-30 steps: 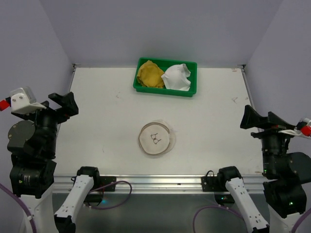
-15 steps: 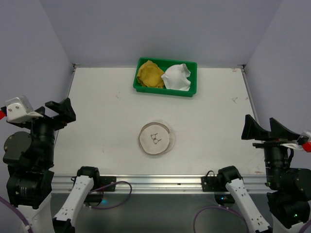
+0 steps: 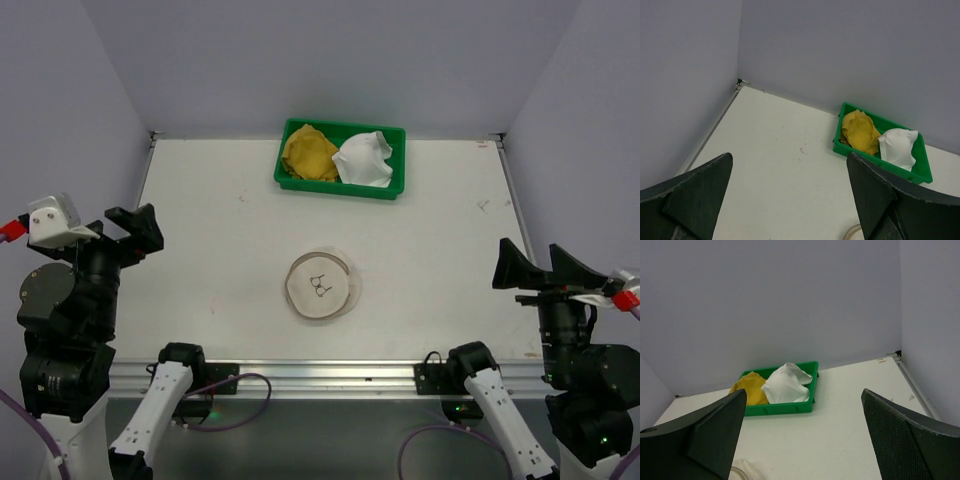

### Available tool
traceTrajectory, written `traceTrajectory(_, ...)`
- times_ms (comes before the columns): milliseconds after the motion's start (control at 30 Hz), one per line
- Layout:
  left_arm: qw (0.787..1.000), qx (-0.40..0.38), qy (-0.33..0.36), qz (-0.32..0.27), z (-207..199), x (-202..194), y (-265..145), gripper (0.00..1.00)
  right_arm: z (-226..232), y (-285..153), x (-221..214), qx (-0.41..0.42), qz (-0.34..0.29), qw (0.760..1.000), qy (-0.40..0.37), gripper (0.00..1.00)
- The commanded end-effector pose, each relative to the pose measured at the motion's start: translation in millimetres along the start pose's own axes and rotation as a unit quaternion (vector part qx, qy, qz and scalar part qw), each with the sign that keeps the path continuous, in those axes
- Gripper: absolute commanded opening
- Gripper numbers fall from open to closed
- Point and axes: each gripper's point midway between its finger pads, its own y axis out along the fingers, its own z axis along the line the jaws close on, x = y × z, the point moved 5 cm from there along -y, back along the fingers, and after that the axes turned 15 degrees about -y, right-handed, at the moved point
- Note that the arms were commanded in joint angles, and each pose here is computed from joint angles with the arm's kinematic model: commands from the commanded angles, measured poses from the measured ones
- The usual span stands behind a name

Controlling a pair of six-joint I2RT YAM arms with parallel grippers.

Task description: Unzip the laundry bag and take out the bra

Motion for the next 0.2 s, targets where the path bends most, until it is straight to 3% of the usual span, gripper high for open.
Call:
traceTrajectory(0, 1.000, -0.011, 0.002, 0.012, -1.2, -4.9, -1.2, 1.00, 1.4, 1.5, 4.7, 0.007, -0.013, 1.000, -0.003, 0.99)
traceTrajectory(167, 0.999, -0.018, 0.010, 0.026, -2.0, -12.8, 4.8, 1.00, 6.1, 5.1, 2.3, 0.018, -0.008, 1.000, 0.002, 0.99)
